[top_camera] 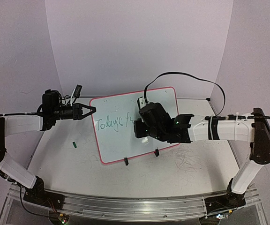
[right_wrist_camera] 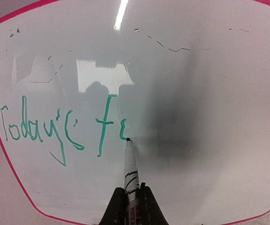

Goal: Write a sentence on the whiteboard

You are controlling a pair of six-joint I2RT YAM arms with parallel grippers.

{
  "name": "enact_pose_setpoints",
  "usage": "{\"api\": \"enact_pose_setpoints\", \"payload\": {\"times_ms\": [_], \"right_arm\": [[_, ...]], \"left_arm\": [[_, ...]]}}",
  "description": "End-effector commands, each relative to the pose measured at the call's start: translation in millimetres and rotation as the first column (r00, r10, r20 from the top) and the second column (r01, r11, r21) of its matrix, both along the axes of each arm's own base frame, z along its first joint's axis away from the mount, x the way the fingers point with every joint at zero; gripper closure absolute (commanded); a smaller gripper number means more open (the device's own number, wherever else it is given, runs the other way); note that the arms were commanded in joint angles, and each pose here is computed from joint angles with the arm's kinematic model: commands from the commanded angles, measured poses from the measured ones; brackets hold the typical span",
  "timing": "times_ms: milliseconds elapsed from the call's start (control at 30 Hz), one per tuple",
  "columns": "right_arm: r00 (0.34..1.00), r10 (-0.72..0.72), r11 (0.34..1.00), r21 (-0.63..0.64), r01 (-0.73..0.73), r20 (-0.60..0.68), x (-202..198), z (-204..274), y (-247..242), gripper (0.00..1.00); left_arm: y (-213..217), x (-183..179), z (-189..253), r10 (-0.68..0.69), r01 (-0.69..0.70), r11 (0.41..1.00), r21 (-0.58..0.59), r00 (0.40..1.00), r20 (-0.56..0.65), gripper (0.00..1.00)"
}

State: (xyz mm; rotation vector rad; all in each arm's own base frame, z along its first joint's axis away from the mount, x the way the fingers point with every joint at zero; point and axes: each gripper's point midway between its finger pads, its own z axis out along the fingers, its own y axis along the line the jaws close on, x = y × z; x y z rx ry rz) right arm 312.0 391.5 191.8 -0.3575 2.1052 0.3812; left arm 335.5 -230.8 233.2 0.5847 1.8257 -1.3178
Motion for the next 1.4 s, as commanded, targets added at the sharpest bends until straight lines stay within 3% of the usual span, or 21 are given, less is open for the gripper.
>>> {"api": "enact_pose_setpoints", "payload": {"times_ms": [0,733,1367], "right_arm": [[0.997,-0.071,0.997,0.006,0.071,0.031,12.8,14.0,-11.2,1.0],[0.995,-0.076,0.996,0.045,0.073,0.057,28.2,24.1,-7.2,1.0],[0.999,-0.045,0.998,0.044,0.044,0.018,14.5,12.8,-9.6,1.0]], "left_arm": [[0.5,7.8,5.9,0.039,-0.04,0.999,0.028,0.999,0.036,1.0],[-0.1,7.1,5.7,0.037,-0.038,0.999,0.029,0.999,0.036,1.0],[-0.8,7.4,5.4,0.035,-0.036,0.999,0.031,0.999,0.038,1.0]]}}
